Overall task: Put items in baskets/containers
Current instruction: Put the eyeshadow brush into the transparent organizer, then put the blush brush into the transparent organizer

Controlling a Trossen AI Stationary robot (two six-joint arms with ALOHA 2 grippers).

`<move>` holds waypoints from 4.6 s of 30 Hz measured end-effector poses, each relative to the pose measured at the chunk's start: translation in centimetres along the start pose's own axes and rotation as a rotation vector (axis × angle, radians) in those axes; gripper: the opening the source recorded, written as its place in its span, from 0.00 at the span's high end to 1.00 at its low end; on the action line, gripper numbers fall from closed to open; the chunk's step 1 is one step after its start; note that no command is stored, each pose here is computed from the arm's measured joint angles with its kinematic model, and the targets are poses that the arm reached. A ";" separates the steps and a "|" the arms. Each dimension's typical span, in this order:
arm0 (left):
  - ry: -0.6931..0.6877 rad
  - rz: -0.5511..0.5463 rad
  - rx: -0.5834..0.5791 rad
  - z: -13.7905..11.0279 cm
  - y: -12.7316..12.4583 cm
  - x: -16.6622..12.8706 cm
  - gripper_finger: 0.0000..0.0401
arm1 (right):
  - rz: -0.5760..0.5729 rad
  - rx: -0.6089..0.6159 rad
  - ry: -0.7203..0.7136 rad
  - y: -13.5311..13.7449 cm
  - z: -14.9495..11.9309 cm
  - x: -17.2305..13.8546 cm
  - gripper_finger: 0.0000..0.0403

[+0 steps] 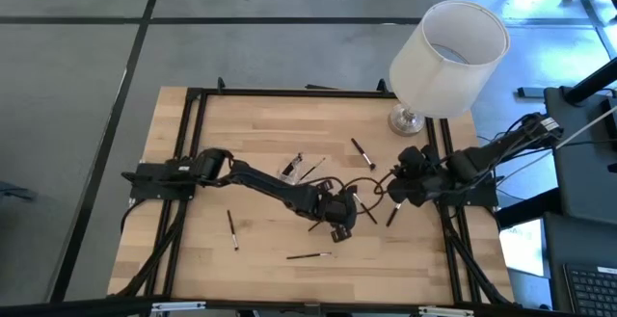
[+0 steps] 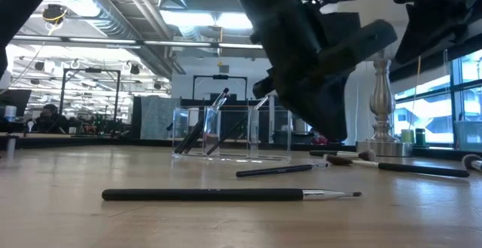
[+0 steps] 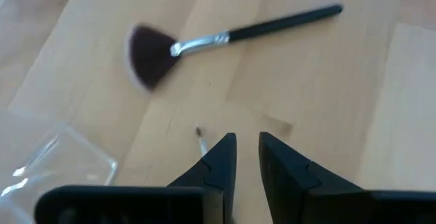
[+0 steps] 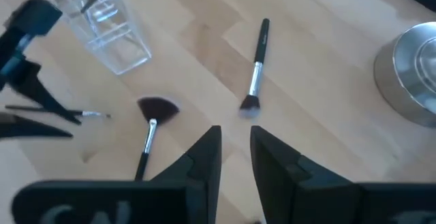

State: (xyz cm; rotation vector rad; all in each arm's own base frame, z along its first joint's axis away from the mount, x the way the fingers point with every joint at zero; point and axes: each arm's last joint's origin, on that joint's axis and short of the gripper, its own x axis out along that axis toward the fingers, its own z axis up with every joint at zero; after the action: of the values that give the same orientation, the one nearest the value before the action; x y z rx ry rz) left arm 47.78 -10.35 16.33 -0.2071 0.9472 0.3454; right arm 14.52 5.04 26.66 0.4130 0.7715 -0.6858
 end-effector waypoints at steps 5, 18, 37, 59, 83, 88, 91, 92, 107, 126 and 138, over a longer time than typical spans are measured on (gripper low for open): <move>0.049 0.046 -0.010 -0.9 0.8 0.6 0.85 | 0.024 -0.005 0.007 -0.2 0.1 -0.3 0.80; 0.132 -0.011 -0.015 -1.7 0.7 1.9 0.85 | 0.042 0.001 0.009 -0.5 0.2 -0.6 0.80; 0.046 0.030 0.089 0.5 -2.3 -2.3 0.97 | 0.047 -0.019 0.004 -0.4 0.2 -0.6 0.80; -0.029 0.397 0.260 -3.5 -5.4 -6.5 0.94 | 0.102 -0.421 0.609 -2.4 -8.6 7.5 0.80; 0.018 0.669 0.174 -10.1 -6.0 -10.2 0.95 | 0.057 -0.386 0.593 1.5 -6.9 7.4 0.80; -0.002 0.637 0.162 -10.8 -6.8 -11.2 0.95 | -0.159 -0.079 0.612 1.4 -5.5 7.2 0.80; 0.012 0.625 0.192 -11.3 -7.1 -11.5 0.95 | -0.162 -0.035 0.601 1.3 -4.8 7.5 0.80; 0.032 0.624 0.242 -11.3 -7.2 -11.6 0.95 | -0.161 -0.009 0.603 1.3 -4.5 7.7 0.80; 0.066 0.664 0.523 -9.5 -5.0 -12.8 0.95 | -0.182 0.563 0.740 0.2 -5.5 10.5 0.39; -0.190 0.742 0.259 -11.8 3.1 -19.3 0.95 | -0.181 0.437 0.723 -0.4 -7.1 12.4 0.90; -0.120 0.797 0.166 -13.0 5.5 -17.8 0.95 | 0.018 0.301 0.196 3.9 -3.3 8.4 0.88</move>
State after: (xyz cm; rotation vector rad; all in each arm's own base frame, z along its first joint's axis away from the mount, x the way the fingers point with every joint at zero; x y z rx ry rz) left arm 26.38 -13.00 23.41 0.3572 0.9031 0.9936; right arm 19.94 6.24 18.52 0.7695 0.8502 -0.7549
